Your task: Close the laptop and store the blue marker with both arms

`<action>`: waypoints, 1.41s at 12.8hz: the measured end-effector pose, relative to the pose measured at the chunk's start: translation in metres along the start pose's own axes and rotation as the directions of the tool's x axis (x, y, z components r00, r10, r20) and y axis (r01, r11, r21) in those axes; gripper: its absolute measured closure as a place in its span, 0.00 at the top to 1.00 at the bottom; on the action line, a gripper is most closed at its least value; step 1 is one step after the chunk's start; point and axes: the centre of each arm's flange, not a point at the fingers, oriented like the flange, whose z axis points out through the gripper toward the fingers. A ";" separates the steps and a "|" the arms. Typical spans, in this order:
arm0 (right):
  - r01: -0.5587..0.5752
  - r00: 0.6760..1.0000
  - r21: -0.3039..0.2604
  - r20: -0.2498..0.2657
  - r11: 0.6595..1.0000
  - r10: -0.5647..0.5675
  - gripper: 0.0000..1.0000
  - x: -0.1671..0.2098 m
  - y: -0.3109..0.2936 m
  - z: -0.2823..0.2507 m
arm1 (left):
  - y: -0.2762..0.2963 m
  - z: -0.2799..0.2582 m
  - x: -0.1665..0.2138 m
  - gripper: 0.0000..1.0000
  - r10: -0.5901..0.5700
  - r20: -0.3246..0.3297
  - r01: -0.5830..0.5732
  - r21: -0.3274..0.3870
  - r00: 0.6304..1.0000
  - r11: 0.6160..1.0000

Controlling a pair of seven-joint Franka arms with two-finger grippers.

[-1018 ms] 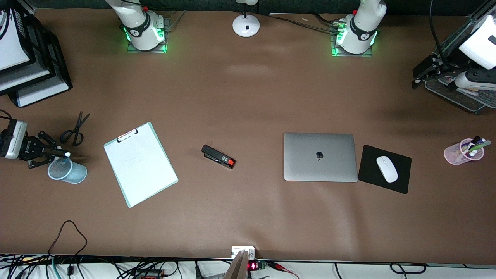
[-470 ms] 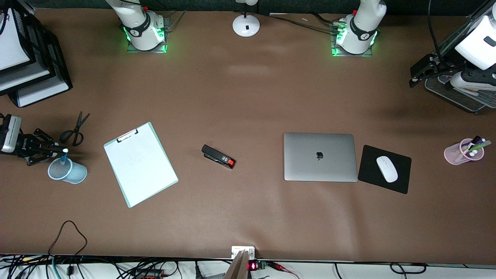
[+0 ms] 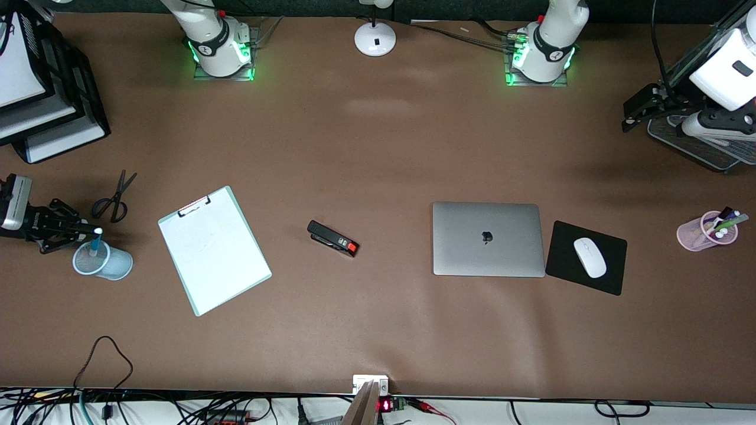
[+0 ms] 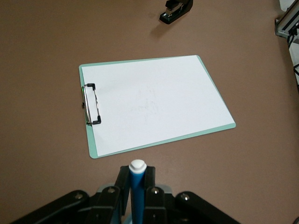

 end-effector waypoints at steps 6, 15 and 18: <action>0.032 0.999 -0.006 -0.005 0.999 -0.032 0.17 0.005 0.010 0.002 | -0.006 0.000 0.000 1.00 -0.010 -0.001 0.010 -0.001 1.000 1.000; 0.008 1.000 -0.023 -0.007 1.000 -0.008 0.17 -0.030 0.001 0.010 | -0.010 0.012 0.010 1.00 -0.017 0.008 0.017 -0.004 1.000 1.000; -0.060 0.998 -0.024 -0.009 0.998 0.060 0.45 -0.034 -0.001 0.010 | -0.013 0.012 0.010 1.00 -0.022 0.009 0.022 -0.004 1.000 1.000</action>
